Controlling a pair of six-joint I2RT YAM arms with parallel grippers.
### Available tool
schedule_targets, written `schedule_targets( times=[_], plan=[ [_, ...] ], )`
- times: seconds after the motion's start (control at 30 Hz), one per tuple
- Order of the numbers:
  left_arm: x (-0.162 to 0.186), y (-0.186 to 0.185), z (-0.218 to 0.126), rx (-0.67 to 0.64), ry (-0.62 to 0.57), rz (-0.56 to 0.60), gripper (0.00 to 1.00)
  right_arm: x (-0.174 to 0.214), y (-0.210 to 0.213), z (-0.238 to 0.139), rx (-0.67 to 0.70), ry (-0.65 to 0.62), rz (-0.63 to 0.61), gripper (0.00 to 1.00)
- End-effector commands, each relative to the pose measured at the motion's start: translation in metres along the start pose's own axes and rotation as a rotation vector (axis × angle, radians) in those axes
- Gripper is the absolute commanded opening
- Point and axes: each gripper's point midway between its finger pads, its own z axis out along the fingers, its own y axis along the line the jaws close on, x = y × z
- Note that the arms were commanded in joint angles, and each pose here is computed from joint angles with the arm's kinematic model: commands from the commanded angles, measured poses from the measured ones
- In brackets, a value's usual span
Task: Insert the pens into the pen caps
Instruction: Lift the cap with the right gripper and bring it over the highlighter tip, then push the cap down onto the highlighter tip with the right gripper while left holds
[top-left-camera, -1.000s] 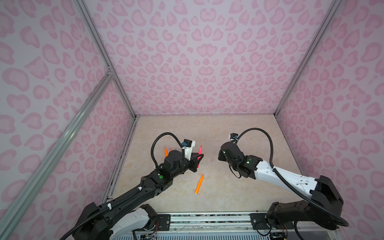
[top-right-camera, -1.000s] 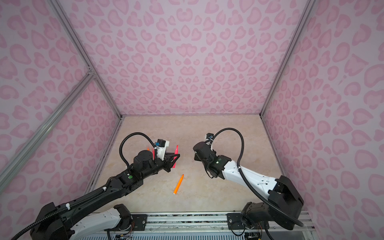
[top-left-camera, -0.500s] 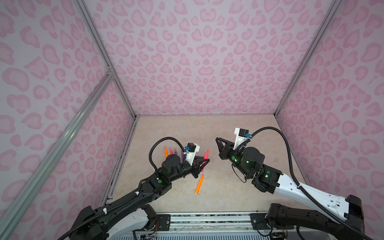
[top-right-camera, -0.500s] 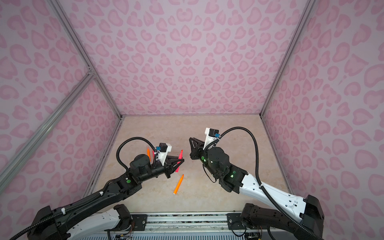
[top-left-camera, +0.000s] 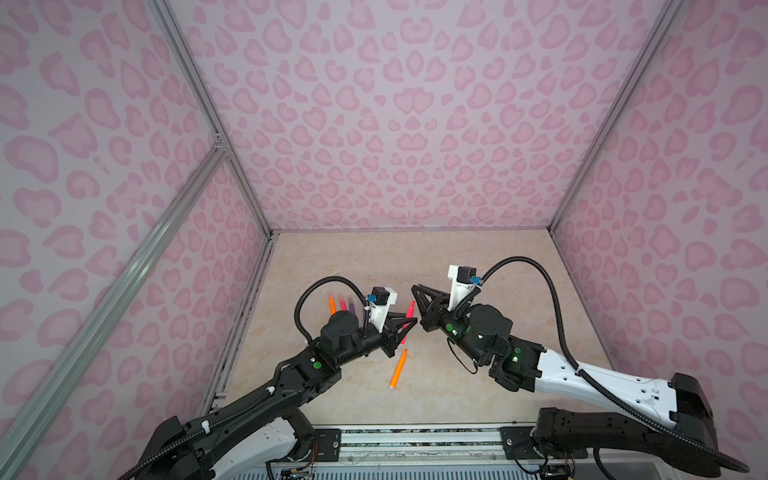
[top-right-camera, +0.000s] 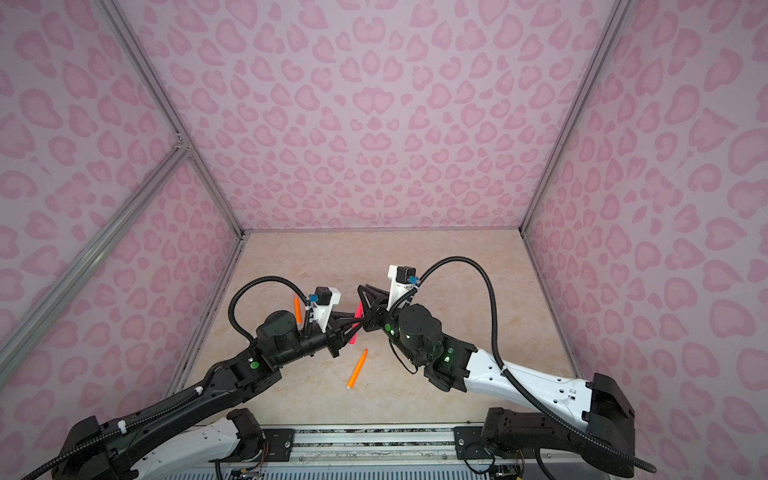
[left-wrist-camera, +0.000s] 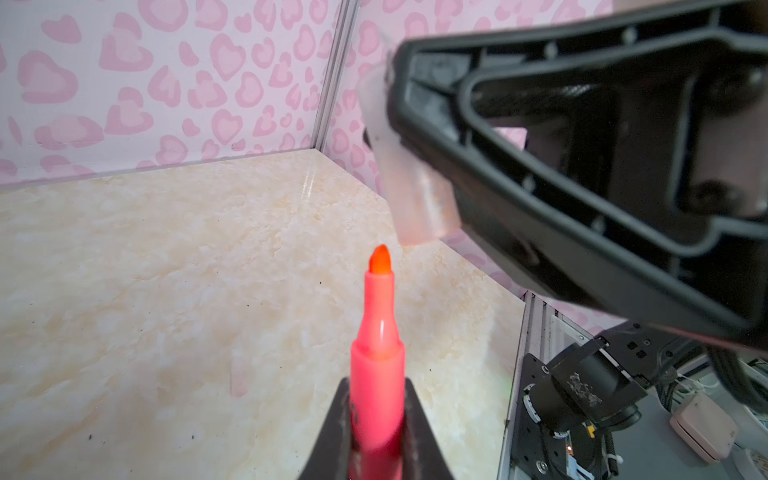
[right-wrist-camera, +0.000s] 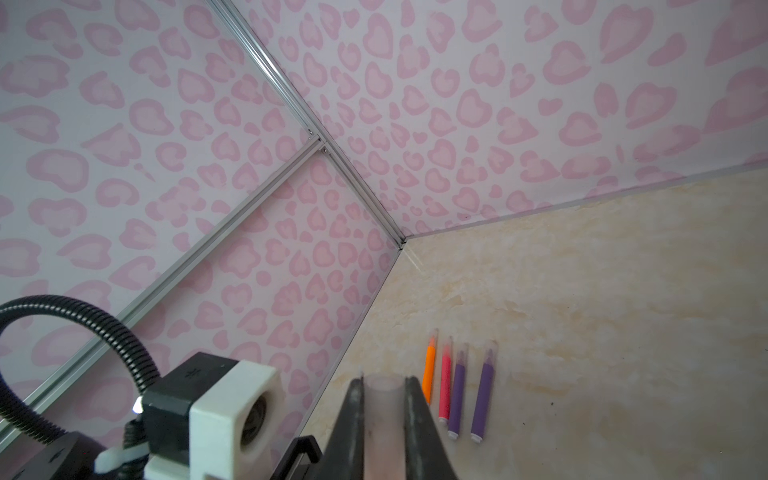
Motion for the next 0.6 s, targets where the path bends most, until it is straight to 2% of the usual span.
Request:
schedule_targets(
  times=[0.0, 0.57],
  plan=[
    [-0.011, -0.004, -0.001, 0.016, -0.045, 0.018, 0.03, -0.006, -0.006, -0.002, 0.03, -0.037, -0.014, 0.02],
    [-0.01, -0.004, 0.001, 0.013, -0.038, 0.014, 0.03, 0.005, -0.006, 0.014, 0.042, -0.021, -0.031, 0.0]
  ],
)
